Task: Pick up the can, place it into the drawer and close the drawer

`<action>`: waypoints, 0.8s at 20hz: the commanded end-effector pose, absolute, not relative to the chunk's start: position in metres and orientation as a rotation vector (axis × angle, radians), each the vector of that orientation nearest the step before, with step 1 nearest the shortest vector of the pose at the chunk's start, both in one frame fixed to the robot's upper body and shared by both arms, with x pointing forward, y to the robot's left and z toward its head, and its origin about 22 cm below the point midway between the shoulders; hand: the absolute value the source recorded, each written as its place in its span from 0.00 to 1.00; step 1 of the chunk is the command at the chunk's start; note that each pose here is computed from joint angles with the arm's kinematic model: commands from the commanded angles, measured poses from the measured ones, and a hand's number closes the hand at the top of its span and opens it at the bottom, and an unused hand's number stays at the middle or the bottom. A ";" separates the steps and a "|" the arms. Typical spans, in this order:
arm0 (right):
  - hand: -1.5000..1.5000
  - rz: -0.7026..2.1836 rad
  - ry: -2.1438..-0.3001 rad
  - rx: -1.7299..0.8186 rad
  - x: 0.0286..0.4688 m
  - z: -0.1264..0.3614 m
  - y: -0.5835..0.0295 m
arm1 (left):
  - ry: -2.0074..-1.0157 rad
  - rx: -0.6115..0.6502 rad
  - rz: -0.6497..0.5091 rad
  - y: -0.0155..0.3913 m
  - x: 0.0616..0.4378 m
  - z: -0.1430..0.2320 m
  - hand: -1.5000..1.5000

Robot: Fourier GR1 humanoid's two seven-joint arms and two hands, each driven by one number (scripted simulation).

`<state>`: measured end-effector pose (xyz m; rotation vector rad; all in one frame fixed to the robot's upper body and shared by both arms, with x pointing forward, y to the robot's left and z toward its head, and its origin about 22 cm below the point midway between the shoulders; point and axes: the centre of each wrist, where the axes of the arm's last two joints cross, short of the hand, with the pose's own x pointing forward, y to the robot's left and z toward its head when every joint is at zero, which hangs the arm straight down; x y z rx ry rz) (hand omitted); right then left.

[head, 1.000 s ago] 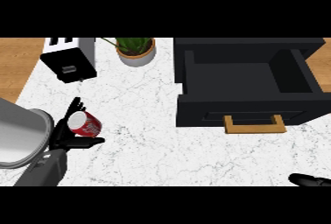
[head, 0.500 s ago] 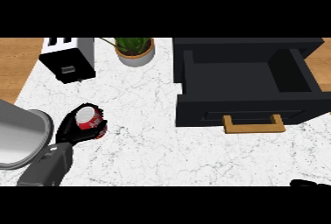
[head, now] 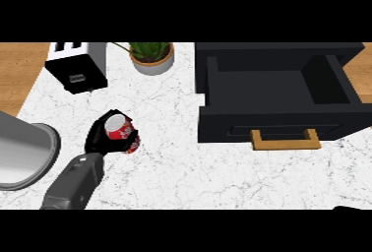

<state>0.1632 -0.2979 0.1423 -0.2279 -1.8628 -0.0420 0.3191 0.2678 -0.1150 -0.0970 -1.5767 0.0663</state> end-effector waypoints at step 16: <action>0.00 -0.056 -1.866 -0.301 0.163 0.146 -0.307 | -1.681 -0.139 -0.054 0.151 0.408 0.024 1.00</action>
